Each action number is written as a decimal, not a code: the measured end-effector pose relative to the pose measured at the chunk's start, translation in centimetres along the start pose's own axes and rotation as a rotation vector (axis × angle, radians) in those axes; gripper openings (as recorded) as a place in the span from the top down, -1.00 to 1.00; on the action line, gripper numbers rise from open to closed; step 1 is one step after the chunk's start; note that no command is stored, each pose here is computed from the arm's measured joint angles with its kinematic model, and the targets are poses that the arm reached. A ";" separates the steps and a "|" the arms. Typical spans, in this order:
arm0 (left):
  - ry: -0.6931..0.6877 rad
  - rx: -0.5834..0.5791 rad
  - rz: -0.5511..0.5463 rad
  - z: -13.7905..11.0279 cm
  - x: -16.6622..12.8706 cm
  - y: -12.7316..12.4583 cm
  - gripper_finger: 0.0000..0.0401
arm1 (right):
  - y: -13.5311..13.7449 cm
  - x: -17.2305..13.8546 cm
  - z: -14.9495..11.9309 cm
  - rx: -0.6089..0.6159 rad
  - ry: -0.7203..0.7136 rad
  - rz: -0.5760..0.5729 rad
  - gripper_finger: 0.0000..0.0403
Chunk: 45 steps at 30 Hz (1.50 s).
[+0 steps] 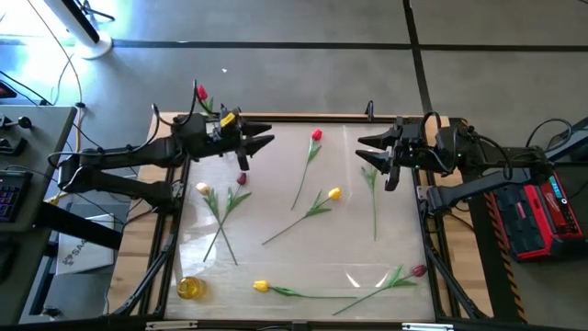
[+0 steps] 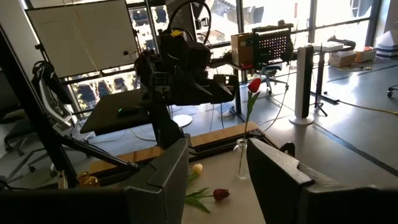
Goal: Sort flowers into vase by color
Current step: Put the red flower into the transparent vase
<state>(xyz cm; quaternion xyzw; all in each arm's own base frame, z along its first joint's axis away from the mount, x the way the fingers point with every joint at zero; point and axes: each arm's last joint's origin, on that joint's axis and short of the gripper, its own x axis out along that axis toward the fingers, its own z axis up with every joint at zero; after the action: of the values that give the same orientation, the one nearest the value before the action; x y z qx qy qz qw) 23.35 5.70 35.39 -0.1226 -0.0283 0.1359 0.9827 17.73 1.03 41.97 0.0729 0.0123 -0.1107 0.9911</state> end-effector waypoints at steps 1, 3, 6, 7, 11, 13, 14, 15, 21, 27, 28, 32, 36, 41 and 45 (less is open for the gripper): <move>-0.006 0.001 -0.002 0.0 0.0 -0.1 0.16 | 0.0 0.0 0.0 0.000 0.000 0.000 0.24; -0.017 0.017 -0.021 0.1 0.2 -0.1 0.16 | 0.0 0.0 0.0 0.000 0.000 0.000 0.24; -0.009 0.008 -0.053 -0.3 0.7 -0.4 0.16 | 0.0 0.0 0.0 0.000 0.000 0.000 0.24; -0.005 -0.003 -0.059 -0.4 0.9 -0.5 0.16 | 0.0 0.0 0.0 0.000 0.000 0.000 0.24; -0.024 -0.021 -0.091 -0.5 1.1 -1.1 0.16 | 0.0 0.0 0.0 0.000 0.000 0.000 0.24; -0.028 -0.021 -0.099 -0.5 1.1 -1.4 0.16 | 0.0 0.0 0.0 0.000 0.000 0.000 0.24; -0.027 -0.022 -0.100 -0.5 1.0 -1.5 0.16 | 0.0 0.0 0.0 0.000 0.000 0.000 0.24; -0.028 -0.022 -0.101 -0.5 1.0 -1.6 0.16 | 0.0 0.0 0.0 0.000 0.000 0.000 0.24; -0.051 -0.053 -0.082 -0.3 0.6 -2.1 0.16 | 0.0 0.0 0.0 0.000 0.000 0.000 0.24; -0.048 -0.074 -0.113 -0.4 0.5 -2.8 0.16 | 0.0 0.0 0.0 0.000 0.000 -0.001 0.24; -0.048 -0.075 -0.113 -0.4 0.5 -3.0 0.16 | 0.0 0.0 0.0 0.000 0.000 0.000 0.24; -0.048 -0.086 -0.109 -0.6 0.4 -3.5 0.16 | 0.0 0.0 0.0 0.000 0.000 0.000 0.24; -0.040 -0.086 -0.132 -0.8 0.3 -4.1 0.16 | 0.0 0.0 0.0 0.000 0.000 0.000 0.24; -0.026 -0.068 -0.155 -1.0 0.1 -4.7 0.16 | 0.0 0.0 0.0 0.000 0.000 0.000 0.24; 0.035 -0.049 -0.143 -1.6 0.2 -4.6 0.16 | 0.0 0.0 0.0 0.002 0.000 0.000 0.24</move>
<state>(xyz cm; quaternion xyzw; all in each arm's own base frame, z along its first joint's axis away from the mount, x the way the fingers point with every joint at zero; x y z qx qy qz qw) 24.85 1.05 34.99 -0.1468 -0.0231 0.0624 0.9869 17.73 1.03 41.97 0.0740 0.0121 -0.1109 0.9910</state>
